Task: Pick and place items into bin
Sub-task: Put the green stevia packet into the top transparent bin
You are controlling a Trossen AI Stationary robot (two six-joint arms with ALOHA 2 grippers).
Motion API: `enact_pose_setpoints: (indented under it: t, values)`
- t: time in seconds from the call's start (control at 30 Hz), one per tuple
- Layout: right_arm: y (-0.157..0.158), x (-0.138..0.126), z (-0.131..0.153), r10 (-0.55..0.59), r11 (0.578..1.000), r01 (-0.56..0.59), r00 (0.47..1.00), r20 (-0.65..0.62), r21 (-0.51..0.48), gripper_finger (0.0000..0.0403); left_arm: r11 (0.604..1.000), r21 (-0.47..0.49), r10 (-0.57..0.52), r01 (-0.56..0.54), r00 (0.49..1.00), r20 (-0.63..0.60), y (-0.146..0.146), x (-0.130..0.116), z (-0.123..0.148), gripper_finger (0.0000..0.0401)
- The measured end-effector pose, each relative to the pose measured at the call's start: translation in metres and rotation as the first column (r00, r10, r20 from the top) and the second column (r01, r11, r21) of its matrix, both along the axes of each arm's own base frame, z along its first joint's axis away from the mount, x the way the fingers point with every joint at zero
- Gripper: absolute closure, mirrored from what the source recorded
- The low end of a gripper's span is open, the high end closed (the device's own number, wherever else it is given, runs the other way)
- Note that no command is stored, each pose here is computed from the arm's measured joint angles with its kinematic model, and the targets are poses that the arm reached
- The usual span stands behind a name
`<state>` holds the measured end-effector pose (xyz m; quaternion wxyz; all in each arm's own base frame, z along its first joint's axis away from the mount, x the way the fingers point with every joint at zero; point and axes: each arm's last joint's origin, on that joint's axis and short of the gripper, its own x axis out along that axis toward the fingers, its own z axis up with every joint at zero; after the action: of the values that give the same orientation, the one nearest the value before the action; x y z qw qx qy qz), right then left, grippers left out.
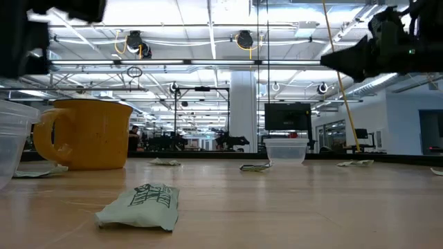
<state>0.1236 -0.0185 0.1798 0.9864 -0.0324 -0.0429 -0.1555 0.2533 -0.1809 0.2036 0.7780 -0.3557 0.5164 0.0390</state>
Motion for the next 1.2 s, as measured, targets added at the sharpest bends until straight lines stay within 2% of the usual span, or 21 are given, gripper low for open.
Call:
enact_pose_setpoints:
  t: [0.07,0.17,0.23,0.3,0.37,0.47,0.6,0.7,0.8,0.93,1.13,1.2]
  values:
    - [0.000,0.001,-0.008,0.000,1.000,0.001,0.996,-0.094,0.009,0.0314,1.000,-0.013,-0.001,0.001,0.999,0.036,0.011,0.004,0.010,0.0329]
    - [-0.001,0.001,-0.023,-0.017,0.998,0.038,0.947,-0.321,0.057,0.0314,1.000,0.004,-0.029,0.029,0.991,0.130,0.030,0.007,0.028,0.0338]
    - [-0.001,0.002,-0.015,-0.014,0.992,0.061,0.926,-0.377,0.114,0.0313,0.995,0.072,-0.085,0.072,0.975,0.204,0.042,0.008,0.040,0.0346]
    - [-0.001,0.002,-0.013,-0.006,0.980,0.094,0.893,-0.449,0.173,0.0313,0.975,0.195,-0.156,0.103,0.947,0.282,0.055,0.008,0.051,0.0354]
    - [-0.001,0.000,-0.021,0.003,0.968,0.134,0.842,-0.540,0.214,0.0313,0.936,0.341,-0.211,0.089,0.916,0.342,0.068,0.008,0.061,0.0362]
    - [-0.001,0.000,-0.028,0.006,0.957,0.167,0.807,-0.591,0.239,0.0313,0.843,0.537,-0.261,0.028,0.894,0.363,0.086,0.010,0.069,0.0372]
    - [0.000,-0.006,-0.053,0.018,0.944,0.212,0.733,-0.680,0.253,0.0313,0.741,0.670,-0.260,-0.048,0.899,0.352,0.104,0.013,0.073,0.0384]
    - [0.001,-0.008,-0.063,0.020,0.947,0.208,0.723,-0.690,0.245,0.0313,0.714,0.698,-0.258,-0.055,0.906,0.336,0.115,0.017,0.073,0.0393]
    - [0.001,-0.008,-0.066,0.031,0.952,0.189,0.723,-0.690,0.242,0.0314,0.726,0.686,-0.244,-0.056,0.910,0.334,0.124,0.019,0.073,0.0397]
    - [0.003,-0.007,-0.067,0.093,0.965,0.105,0.719,-0.689,0.240,0.0301,0.730,0.679,-0.223,-0.074,0.914,0.339,0.131,0.021,0.073,0.0387]
    - [0.003,-0.007,-0.067,0.092,0.943,0.154,0.731,-0.677,0.294,0.0255,0.734,0.674,-0.203,-0.086,0.919,0.339,0.140,0.023,0.073,0.0366]
    - [0.002,-0.007,-0.068,0.070,0.944,0.173,0.729,-0.681,0.282,0.0243,0.733,0.674,-0.197,-0.091,0.920,0.338,0.142,0.023,0.073,0.0366]
